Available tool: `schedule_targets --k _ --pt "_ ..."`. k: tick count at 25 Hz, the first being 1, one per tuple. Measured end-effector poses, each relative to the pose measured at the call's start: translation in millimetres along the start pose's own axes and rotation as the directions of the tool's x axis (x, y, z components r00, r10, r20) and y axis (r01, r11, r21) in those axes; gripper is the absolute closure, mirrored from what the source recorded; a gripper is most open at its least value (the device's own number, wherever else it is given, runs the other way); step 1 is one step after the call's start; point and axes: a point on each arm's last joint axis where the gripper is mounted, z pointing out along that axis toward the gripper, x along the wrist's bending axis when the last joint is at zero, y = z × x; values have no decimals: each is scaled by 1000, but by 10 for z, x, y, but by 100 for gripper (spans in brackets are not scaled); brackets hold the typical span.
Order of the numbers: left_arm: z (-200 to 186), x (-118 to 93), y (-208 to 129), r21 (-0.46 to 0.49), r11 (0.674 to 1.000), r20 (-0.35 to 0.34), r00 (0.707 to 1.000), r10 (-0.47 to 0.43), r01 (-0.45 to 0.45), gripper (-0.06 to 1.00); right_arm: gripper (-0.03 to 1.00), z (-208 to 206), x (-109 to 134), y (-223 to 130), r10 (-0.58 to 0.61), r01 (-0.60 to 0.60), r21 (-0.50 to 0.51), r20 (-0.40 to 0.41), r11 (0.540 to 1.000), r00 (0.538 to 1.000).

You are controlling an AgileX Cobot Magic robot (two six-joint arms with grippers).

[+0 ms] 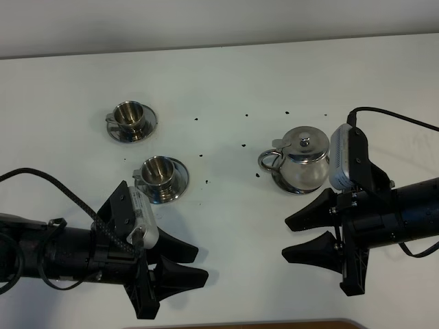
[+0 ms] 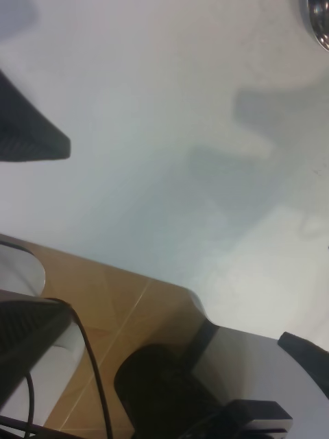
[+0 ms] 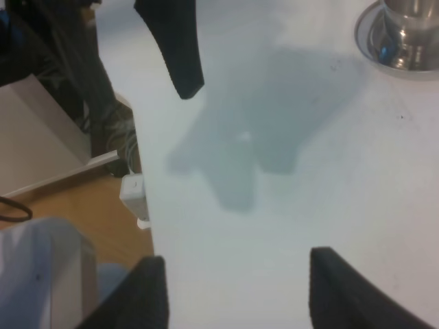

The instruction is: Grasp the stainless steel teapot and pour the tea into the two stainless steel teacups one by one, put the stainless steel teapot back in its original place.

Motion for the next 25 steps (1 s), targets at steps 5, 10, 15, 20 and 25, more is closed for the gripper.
schedule_targets --k 5,10,15,20,25 --pt "0 0 0 0 1000 0 1000 0 0 43 51 0 0 0 0 0 0 0 1000 1000" --pt "0 0 0 0 1000 0 1000 0 0 43 51 0 -1 0 1 -1 0 1 1000 1000" --pt "0 0 0 0 1000 0 1000 2 -2 43 51 0 -1 1 1 -1 -1 1 1000 1000" --pt "0 5 9 -10 1000 -5 1000 -8 8 43 51 0 -8 11 13 -12 -13 8 1000 1000" --pt "-1 21 51 -36 999 -14 1000 -24 23 43 51 0 -10 15 17 -17 -17 10 1000 1000"
